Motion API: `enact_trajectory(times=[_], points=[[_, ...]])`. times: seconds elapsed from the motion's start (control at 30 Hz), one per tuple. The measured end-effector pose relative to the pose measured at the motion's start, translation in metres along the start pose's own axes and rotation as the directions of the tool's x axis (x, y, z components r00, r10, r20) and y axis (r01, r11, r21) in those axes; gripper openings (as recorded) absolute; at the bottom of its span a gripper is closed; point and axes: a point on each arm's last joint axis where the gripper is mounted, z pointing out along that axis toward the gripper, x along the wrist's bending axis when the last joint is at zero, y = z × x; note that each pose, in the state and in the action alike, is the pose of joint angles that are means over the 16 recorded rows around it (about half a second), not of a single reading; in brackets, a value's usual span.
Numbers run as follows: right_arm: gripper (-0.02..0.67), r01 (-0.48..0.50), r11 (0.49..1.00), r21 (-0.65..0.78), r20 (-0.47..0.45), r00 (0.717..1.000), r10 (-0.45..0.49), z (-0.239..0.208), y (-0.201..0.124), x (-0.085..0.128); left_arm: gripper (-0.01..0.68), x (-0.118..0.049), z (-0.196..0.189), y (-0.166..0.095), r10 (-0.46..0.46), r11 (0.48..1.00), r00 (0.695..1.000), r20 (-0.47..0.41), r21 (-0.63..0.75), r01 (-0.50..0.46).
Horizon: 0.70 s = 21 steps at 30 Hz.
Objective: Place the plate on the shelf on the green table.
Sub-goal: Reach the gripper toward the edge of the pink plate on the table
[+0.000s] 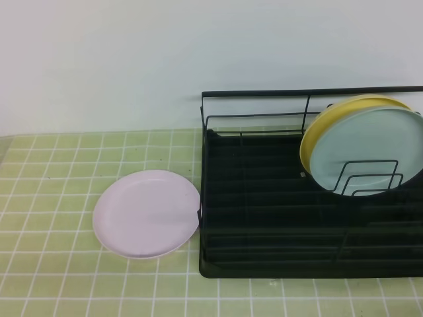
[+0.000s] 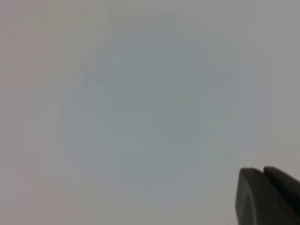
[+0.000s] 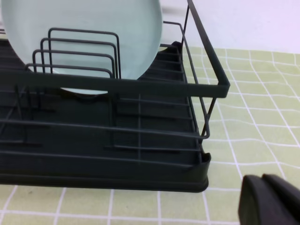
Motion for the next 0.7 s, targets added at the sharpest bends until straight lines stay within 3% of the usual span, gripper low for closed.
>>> enact_trajectory(times=[0.4, 0.53, 0.7], points=[[-0.001, 0.002, 0.990, -0.140, 0.004, 1.000, -0.002, -0.001, 0.013, 0.000, 0.000, -0.006, 0.006, 0.052, 0.044, 0.996, 0.999, 0.007, 0.079, -0.044], [-0.001, 0.004, 0.970, -0.242, 0.007, 1.000, -0.002, -0.003, 0.023, -0.001, 0.000, -0.006, 0.006, 0.057, 0.054, 0.991, 0.999, 0.004, 0.122, -0.054], [-0.001, 0.019, 0.909, -0.416, 0.017, 1.000, -0.013, -0.009, 0.040, -0.001, 0.000, -0.005, 0.005, 0.050, 0.053, 0.979, 0.999, 0.001, 0.196, -0.052]])
